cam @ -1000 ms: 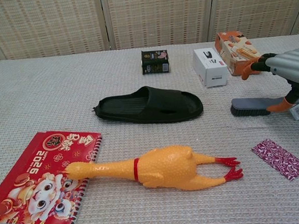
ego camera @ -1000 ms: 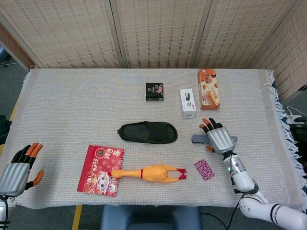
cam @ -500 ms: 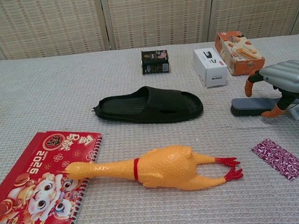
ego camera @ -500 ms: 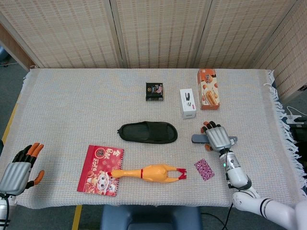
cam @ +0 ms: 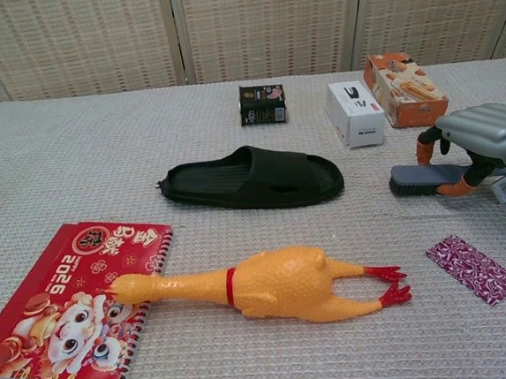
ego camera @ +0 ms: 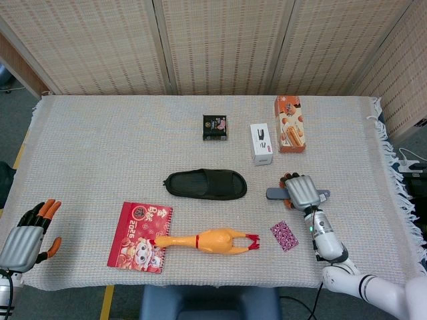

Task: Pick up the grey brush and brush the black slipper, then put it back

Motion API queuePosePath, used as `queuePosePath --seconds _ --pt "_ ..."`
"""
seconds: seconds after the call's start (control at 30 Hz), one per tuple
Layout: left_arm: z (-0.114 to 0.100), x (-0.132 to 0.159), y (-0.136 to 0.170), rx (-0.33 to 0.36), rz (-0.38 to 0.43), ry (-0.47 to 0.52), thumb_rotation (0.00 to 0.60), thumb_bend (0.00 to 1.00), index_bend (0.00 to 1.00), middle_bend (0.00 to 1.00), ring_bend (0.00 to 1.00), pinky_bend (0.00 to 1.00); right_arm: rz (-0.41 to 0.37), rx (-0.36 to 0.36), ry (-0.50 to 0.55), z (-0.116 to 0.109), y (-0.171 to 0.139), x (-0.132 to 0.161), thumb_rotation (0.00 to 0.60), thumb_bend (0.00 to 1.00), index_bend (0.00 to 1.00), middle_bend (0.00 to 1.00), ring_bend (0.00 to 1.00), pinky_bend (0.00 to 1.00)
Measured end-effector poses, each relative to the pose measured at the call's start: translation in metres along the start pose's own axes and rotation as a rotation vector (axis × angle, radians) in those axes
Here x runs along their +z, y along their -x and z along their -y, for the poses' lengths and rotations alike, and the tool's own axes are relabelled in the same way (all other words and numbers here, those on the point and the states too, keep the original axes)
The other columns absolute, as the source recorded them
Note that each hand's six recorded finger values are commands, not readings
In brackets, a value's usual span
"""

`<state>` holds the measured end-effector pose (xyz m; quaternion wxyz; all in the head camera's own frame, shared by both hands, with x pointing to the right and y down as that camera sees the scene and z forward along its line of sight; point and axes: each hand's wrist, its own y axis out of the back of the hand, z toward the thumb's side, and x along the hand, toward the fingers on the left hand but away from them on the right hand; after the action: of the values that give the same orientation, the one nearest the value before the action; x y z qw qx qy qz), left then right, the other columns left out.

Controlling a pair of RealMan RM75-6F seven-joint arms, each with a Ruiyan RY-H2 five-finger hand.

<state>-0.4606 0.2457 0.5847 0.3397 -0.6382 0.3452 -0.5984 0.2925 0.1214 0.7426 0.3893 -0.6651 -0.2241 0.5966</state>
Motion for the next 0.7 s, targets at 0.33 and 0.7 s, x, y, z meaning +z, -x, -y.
queuePosePath --seconds 0.33,0.7 --pt "-0.002 0.002 0.001 0.006 0.007 0.008 0.6 0.43 0.0 0.0 0.0 0.14 -0.044 -0.043 0.057 -0.021 -0.001 0.007 0.6 0.45 0.76 0.51 0.5 0.76" --pt "-0.004 0.002 0.001 0.006 0.011 0.027 0.6 0.44 0.0 0.0 0.0 0.14 -0.124 -0.13 0.17 -0.066 0.005 0.034 0.6 0.46 0.77 0.52 0.51 0.77"
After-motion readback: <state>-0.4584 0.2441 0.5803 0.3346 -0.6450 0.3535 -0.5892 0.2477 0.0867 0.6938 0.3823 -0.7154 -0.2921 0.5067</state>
